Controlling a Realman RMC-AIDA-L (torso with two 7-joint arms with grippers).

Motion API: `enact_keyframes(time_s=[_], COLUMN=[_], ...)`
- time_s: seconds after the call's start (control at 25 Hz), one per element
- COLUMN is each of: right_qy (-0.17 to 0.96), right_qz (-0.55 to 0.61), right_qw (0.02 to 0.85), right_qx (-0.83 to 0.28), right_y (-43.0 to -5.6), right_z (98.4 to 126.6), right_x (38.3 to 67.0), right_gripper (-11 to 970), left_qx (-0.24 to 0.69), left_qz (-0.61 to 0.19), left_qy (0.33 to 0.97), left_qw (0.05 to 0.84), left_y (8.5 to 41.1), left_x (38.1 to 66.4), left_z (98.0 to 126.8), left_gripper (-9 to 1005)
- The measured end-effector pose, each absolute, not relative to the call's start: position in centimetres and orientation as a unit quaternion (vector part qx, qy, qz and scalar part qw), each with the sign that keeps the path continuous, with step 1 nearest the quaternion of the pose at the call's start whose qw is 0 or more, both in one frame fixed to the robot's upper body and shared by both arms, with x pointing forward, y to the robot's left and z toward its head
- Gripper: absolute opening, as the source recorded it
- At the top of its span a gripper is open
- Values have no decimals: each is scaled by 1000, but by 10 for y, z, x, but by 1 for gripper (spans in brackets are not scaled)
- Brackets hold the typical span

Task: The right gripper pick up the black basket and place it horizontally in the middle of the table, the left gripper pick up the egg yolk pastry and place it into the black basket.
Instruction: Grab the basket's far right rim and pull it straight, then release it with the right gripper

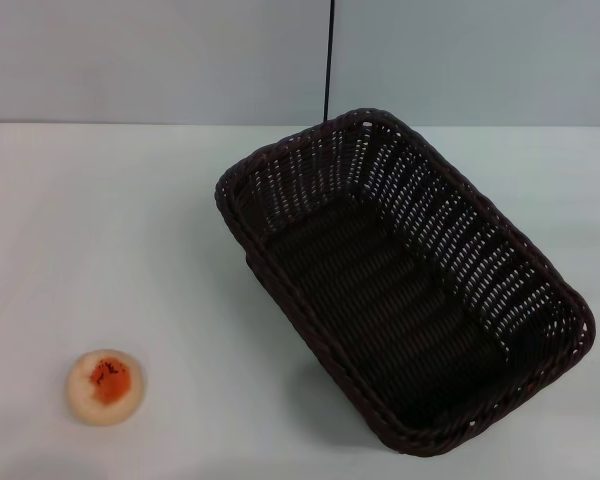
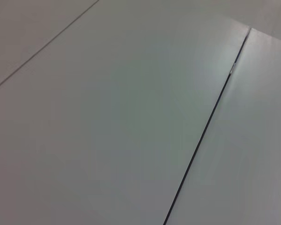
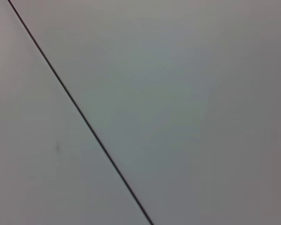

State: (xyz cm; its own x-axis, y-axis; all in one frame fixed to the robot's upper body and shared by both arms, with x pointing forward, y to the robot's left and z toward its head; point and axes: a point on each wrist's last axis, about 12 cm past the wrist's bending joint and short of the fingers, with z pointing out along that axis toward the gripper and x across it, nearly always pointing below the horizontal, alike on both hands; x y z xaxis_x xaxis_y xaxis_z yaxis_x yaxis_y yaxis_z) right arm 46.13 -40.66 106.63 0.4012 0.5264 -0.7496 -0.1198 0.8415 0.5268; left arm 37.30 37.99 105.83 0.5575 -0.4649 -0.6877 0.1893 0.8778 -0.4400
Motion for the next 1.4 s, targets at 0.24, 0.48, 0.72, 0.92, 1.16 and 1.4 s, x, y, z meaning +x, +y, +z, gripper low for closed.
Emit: enact_keyframes(time_s=[0.24,0.48,0.72,0.92,1.16,1.4], right_qy=[528,568,635,705,779,841], right_qz=[231,271,316,339,334,326], right_qw=[802,769,705,618,503,368], right_qx=[157,106,11,-76,-170,-227], right_y=[-404,-401,-405,-406,-385,-355], right_z=[1074,1082,1104,1144,1200,1238], right_x=[470,484,500,516,534,562], right_gripper=[468,494,521,543,608,783], left_qx=[-159,-155,-155,-155,-155,-154], left_qz=[-190,-195,-194,-193,-192,-196], left_qy=[431,434,435,436,438,443], left_qw=[868,866,865,865,864,861], left_y=[380,378,379,379,379,377], left_x=[374,374,373,372,372,373], left_z=[1059,1058,1058,1058,1057,1056], left_gripper=[506,505,505,505,505,504])
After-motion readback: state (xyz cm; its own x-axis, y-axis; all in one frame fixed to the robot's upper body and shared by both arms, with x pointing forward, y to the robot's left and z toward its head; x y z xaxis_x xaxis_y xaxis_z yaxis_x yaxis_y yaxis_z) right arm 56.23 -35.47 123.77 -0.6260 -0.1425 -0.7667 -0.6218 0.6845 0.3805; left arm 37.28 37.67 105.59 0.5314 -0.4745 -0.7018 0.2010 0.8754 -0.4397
